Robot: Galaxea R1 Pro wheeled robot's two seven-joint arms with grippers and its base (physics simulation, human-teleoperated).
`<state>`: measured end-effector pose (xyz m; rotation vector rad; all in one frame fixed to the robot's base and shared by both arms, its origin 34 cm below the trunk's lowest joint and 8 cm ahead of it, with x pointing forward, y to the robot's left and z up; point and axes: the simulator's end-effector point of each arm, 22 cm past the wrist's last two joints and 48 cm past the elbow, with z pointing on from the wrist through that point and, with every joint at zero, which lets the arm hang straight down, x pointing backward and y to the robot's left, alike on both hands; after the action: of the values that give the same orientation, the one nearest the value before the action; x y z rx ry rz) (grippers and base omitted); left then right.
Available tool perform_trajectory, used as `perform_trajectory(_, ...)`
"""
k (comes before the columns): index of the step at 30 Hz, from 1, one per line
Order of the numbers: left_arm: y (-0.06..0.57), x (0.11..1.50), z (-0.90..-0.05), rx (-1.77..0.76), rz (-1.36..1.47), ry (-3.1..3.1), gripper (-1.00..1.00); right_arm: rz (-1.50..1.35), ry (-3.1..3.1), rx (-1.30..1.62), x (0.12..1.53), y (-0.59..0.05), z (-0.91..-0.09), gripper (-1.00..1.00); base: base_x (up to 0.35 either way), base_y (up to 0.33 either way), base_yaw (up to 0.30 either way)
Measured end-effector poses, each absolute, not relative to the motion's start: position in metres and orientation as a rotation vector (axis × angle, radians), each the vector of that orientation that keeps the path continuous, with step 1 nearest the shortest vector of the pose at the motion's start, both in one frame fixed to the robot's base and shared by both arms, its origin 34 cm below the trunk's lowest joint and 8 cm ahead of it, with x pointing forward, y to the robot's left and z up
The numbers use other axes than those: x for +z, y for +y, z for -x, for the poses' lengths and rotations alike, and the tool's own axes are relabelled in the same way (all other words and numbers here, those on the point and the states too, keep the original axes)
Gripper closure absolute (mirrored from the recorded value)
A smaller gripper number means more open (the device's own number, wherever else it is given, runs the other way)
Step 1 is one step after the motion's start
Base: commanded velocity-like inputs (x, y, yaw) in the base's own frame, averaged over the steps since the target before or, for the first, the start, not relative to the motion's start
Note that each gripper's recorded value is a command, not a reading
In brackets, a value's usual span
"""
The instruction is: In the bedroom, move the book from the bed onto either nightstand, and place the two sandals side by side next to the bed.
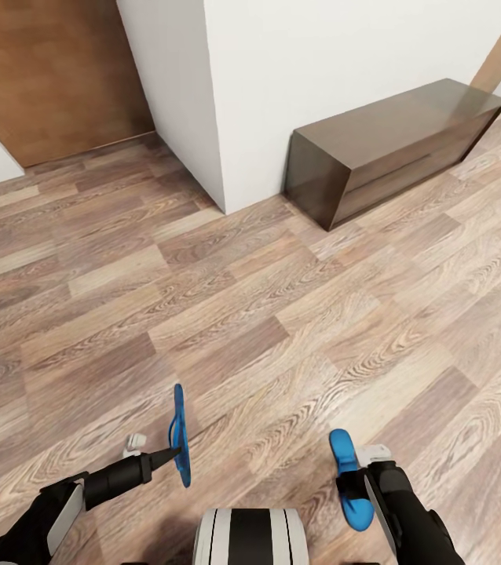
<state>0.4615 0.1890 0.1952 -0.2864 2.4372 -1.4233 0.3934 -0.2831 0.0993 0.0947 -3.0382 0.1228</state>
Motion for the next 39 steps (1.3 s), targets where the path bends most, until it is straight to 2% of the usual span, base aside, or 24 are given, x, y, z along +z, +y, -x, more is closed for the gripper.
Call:
perform_trajectory(18, 0.189, 0.195, -0.462, -1.423, 0.286, 2.437, 1.00, -0.093, -3.040, 0.121, 0.099, -0.282, -0.394, -1.00, 0.059, -0.003, 0.000)
perform_trajectory(39, 0.189, 0.179, -0.449, -1.431, 0.320, 2.469, 1.00, -0.095, -3.000, 0.120, 0.086, -0.283, -0.378, -1.00, 0.002, 0.000, 0.000)
